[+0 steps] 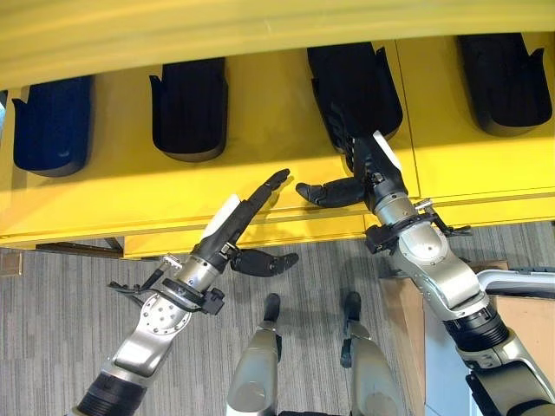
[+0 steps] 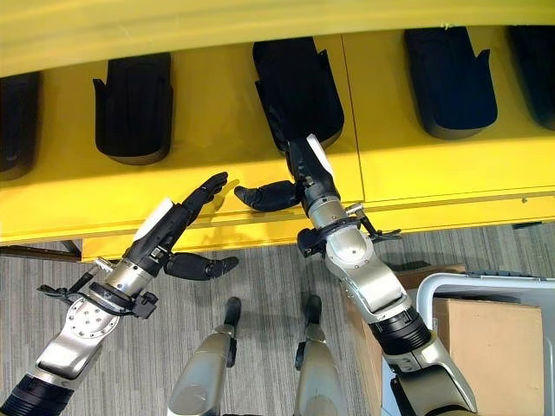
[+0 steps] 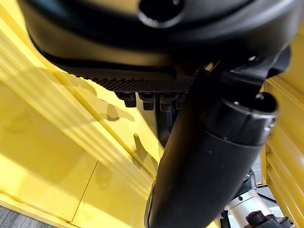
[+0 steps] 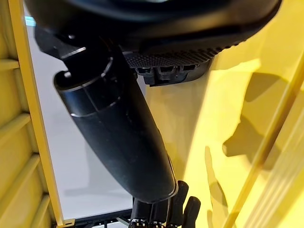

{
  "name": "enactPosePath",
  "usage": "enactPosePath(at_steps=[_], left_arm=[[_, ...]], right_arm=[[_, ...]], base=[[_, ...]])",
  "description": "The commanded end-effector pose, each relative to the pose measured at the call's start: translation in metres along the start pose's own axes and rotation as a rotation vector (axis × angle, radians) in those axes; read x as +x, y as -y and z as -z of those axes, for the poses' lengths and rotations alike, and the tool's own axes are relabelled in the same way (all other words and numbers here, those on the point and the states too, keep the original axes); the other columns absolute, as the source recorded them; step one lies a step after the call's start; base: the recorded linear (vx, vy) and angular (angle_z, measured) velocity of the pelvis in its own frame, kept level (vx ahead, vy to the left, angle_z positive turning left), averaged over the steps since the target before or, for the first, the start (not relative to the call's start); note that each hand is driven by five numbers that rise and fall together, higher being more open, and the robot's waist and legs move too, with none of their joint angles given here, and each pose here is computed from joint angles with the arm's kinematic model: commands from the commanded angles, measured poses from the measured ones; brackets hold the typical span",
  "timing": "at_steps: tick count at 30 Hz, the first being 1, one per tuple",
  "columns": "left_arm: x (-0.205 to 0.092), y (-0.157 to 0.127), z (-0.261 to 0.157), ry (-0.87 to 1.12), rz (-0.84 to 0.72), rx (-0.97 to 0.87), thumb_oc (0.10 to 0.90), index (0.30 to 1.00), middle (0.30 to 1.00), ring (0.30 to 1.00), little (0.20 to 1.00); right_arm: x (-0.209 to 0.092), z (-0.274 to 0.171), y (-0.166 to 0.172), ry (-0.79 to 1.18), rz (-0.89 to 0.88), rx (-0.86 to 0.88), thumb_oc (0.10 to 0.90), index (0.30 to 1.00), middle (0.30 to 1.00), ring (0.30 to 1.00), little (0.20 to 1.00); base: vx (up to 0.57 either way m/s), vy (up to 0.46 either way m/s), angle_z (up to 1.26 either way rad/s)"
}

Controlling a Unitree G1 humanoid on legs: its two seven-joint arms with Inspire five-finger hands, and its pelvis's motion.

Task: Move parts from the plastic box to the shelf.

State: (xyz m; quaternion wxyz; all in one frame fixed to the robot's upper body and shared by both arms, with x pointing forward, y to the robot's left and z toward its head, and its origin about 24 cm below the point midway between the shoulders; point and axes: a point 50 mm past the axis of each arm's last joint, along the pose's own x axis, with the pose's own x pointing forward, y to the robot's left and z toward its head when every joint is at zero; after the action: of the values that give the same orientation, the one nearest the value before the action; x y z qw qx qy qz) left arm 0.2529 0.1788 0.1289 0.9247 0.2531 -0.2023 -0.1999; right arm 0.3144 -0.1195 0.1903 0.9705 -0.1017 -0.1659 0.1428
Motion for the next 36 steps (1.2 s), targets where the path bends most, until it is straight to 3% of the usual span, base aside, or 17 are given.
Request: enactPosePath(at_steps=[1,31,36], left_arm=[[0.0049,-0.0039,-0.0553,0.286,-0.041,0.019,0.900,1.000,1.000,1.000,1.000],[0.0041,-0.0028,-0.0543,0.287,-0.042,0.027,0.900,1.000,1.000,1.000,1.000],[0.0046,-0.0022,-0.0548,0.290,-0.044,0.014,0.900,1.000,1.000,1.000,1.000]], right_arm=[[0.0086,-0.0592,-0.0128,0.288,-0.070,0.056,0.900,1.000,1.000,1.000,1.000],[0.0083,-0.0656,-0.0170,0.329,-0.052,0.139,0.900,1.000,1.000,1.000,1.000],[0.0087,-0.0631,-0.0117,0.327,0.013,0.102,0.900,1.000,1.000,1.000,1.000]], base=[[0.00,0.000,0.00],[0.00,0.000,0.00],[0.00,0.000,0.00]])
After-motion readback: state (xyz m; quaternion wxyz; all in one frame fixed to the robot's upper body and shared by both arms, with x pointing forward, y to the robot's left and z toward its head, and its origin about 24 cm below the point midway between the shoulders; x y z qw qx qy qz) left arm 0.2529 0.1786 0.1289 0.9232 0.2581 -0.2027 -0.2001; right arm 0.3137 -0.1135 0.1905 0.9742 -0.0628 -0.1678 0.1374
